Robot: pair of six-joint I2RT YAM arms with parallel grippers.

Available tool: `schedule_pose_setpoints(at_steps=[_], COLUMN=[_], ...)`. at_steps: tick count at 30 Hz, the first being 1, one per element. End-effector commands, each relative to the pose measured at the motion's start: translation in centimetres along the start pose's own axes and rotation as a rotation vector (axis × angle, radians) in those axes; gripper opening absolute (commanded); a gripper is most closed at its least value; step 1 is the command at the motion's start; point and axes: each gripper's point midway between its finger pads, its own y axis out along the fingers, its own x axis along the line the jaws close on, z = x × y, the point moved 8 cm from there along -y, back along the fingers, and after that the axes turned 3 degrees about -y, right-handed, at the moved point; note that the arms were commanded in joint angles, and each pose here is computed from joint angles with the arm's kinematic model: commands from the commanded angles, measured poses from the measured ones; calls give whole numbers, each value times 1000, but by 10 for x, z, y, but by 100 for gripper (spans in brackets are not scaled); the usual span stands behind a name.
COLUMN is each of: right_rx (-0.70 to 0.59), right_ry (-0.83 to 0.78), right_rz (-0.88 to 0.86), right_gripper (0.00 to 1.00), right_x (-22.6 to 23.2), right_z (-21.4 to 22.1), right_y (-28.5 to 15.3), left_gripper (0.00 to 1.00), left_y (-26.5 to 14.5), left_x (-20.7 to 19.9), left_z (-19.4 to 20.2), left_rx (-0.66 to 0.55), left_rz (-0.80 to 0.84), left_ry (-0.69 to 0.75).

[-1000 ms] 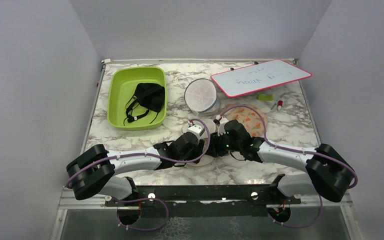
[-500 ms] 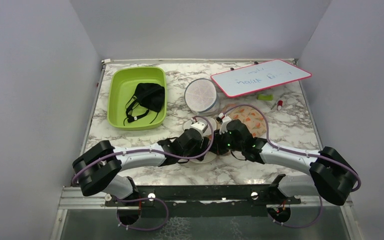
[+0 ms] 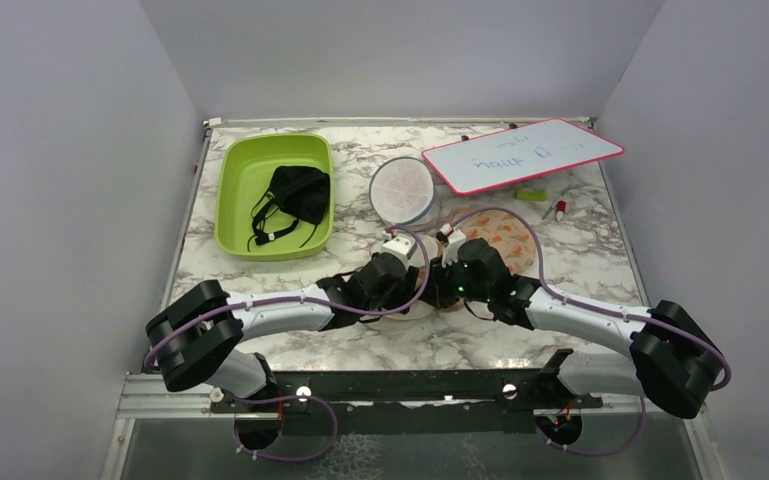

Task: Unzip the laundry bag and remove the bra
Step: Pick up the bra from the laundry bag.

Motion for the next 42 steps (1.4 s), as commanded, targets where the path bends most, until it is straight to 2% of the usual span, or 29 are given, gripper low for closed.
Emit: schedule_pose_setpoints(at_steps=[1,12,16,20,24,28,37,42], right_rx=[4,43,65,43,39,51,89,108], right_ry=[-6,6,-6,-11,-16,-25,-49,-55], right_rz=[-34,-36,-22,-12,-2,7,80,115], right_gripper=[1,1,1,1,1,1,1,1], right_x=[4,3,4,3,2,0,-13,-19], right_z=[2,8,6,4,5,9,21,26], right_y=[-4,-2,-3,-7,-9,-9,-7,-8], left_gripper=[51,70,76,75,63,39,0,0], left_y=[0,22,32,40,37,28,4,-7], left_x=[-1,-3,7,21,27,30,34,33], left_z=[-11,-5,5,18,26,28,23,18], left_rx=[-75,-43,-10,52,76,77,51,17], left_rz=[6,20,-51,-166,-180,-178,-171,-138], left_ry=[-37,-20,13,69,83,83,67,55])
